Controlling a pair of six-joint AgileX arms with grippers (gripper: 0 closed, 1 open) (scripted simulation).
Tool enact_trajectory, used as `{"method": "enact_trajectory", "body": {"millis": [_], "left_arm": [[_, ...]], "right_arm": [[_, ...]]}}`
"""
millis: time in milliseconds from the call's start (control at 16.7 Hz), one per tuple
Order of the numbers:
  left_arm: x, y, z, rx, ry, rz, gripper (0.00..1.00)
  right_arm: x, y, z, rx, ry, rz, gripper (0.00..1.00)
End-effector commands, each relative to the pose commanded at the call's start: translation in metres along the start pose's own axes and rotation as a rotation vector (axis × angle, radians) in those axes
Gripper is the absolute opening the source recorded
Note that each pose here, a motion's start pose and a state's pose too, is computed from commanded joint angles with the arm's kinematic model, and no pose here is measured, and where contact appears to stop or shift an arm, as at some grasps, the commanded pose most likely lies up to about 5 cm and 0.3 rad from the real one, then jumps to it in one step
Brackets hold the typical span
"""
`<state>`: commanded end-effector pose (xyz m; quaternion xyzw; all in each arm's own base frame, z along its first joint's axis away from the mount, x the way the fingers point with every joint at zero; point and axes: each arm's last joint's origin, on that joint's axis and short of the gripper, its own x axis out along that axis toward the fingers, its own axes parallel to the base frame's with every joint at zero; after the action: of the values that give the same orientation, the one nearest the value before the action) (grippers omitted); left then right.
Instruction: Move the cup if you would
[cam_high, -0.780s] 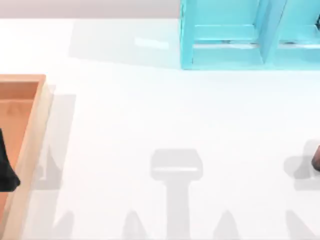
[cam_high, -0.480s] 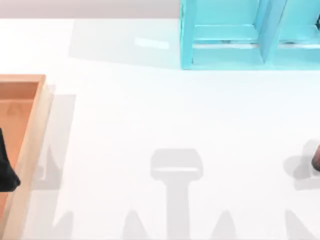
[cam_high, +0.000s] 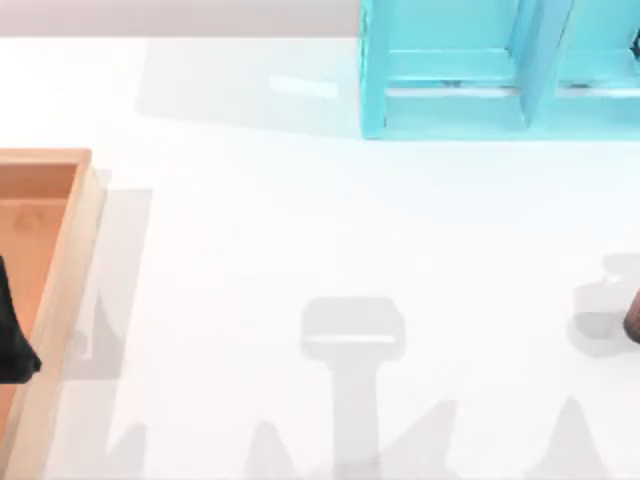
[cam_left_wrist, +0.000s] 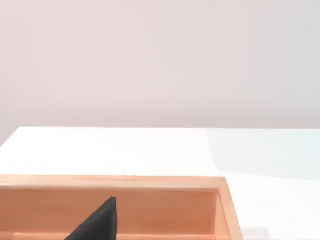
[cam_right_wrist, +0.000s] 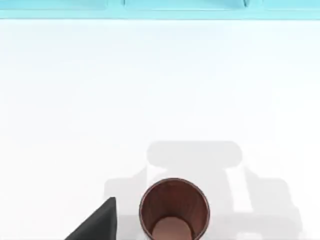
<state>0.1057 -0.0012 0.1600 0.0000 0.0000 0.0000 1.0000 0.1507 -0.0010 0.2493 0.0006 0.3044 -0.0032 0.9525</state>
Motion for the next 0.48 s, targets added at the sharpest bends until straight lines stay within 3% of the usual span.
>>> {"method": "enact_trajectory", "body": {"millis": [480], "left_arm": [[0.0,0.0,0.0,0.0,0.0,0.0,1.0]], "right_arm": [[0.096,0.0,0.076,-0.002,0.742,-0.008,1.0]]}}
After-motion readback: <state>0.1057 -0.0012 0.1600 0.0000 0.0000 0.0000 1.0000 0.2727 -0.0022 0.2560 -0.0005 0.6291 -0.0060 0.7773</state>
